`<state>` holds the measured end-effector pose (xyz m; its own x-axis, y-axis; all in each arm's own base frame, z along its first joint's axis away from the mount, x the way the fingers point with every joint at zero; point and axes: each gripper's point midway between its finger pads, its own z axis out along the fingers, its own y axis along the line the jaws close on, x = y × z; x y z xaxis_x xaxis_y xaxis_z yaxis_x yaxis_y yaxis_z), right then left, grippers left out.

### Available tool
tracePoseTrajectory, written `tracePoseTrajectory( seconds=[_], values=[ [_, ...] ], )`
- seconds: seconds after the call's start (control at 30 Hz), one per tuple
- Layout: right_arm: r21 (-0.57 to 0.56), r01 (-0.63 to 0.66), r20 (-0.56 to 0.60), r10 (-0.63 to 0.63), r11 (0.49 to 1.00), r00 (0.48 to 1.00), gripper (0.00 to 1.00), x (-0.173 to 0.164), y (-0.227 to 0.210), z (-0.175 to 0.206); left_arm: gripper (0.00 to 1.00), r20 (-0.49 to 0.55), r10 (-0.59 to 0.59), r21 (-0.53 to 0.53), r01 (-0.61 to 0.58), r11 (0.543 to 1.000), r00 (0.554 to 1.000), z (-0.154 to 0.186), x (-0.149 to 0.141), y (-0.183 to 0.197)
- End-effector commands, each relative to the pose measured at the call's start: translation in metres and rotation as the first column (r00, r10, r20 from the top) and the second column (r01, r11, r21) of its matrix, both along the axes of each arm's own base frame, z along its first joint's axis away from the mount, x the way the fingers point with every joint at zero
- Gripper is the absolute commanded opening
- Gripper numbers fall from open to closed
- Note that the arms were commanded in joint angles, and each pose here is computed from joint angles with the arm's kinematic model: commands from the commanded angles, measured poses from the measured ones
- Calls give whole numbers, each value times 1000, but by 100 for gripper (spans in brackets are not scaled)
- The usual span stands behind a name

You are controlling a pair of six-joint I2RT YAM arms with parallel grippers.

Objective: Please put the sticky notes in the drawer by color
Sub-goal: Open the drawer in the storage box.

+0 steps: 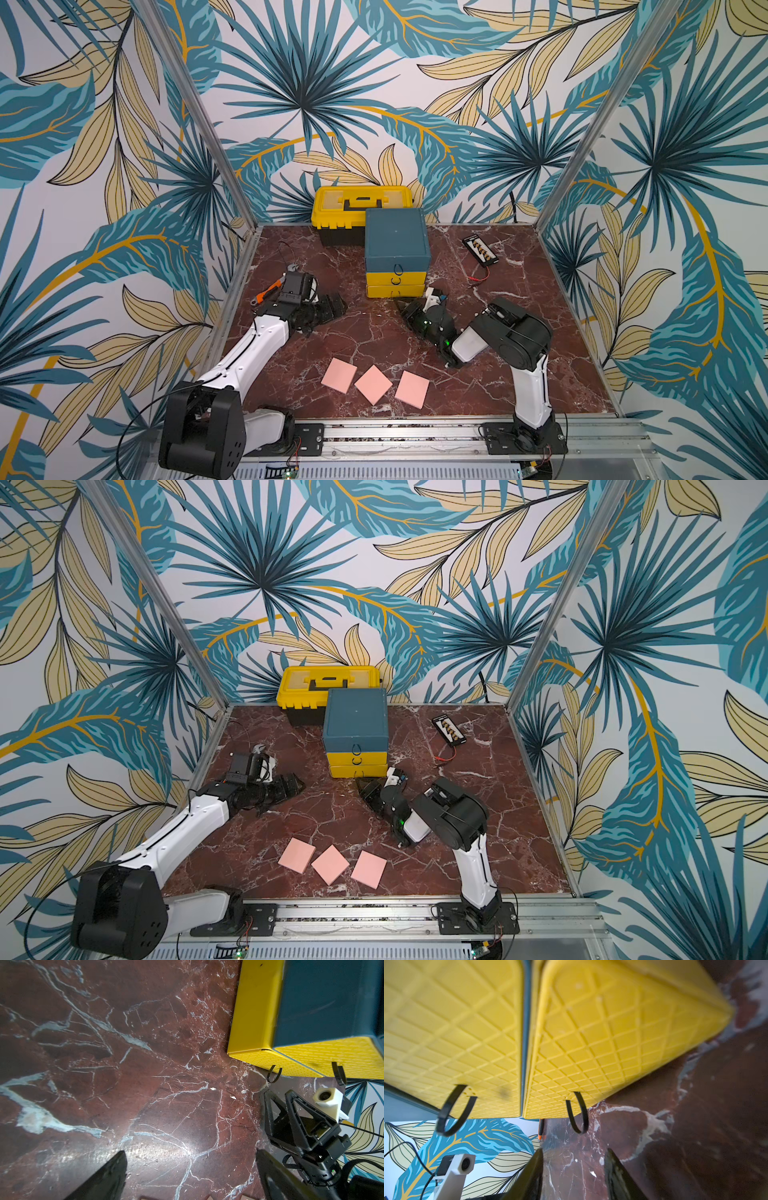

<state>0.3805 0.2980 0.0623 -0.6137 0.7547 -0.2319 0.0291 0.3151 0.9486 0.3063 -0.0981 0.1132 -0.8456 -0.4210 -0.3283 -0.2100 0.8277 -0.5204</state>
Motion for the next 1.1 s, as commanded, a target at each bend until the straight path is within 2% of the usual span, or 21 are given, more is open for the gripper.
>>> tracePoseTrajectory(
  seconds=[0.0,0.3,0.87,1.07],
  values=[
    [27,-15,12,15,1000,1000,47,6,7,4,98,8,-8,0,8,1000,1000,1,4,1],
    [40,-15,4,15,999,1000,43,14,11,3,98,-2,-10,-8,10,1000,1000,-4,4,-1],
    [-11,-14,-74,13,1000,997,42,-7,-7,-19,98,-11,-19,-14,19,1000,1000,-10,8,-3],
    [6,-11,-60,11,1000,998,42,0,-3,-16,98,-12,-19,-16,18,1000,1000,-11,10,-3]
  ],
)
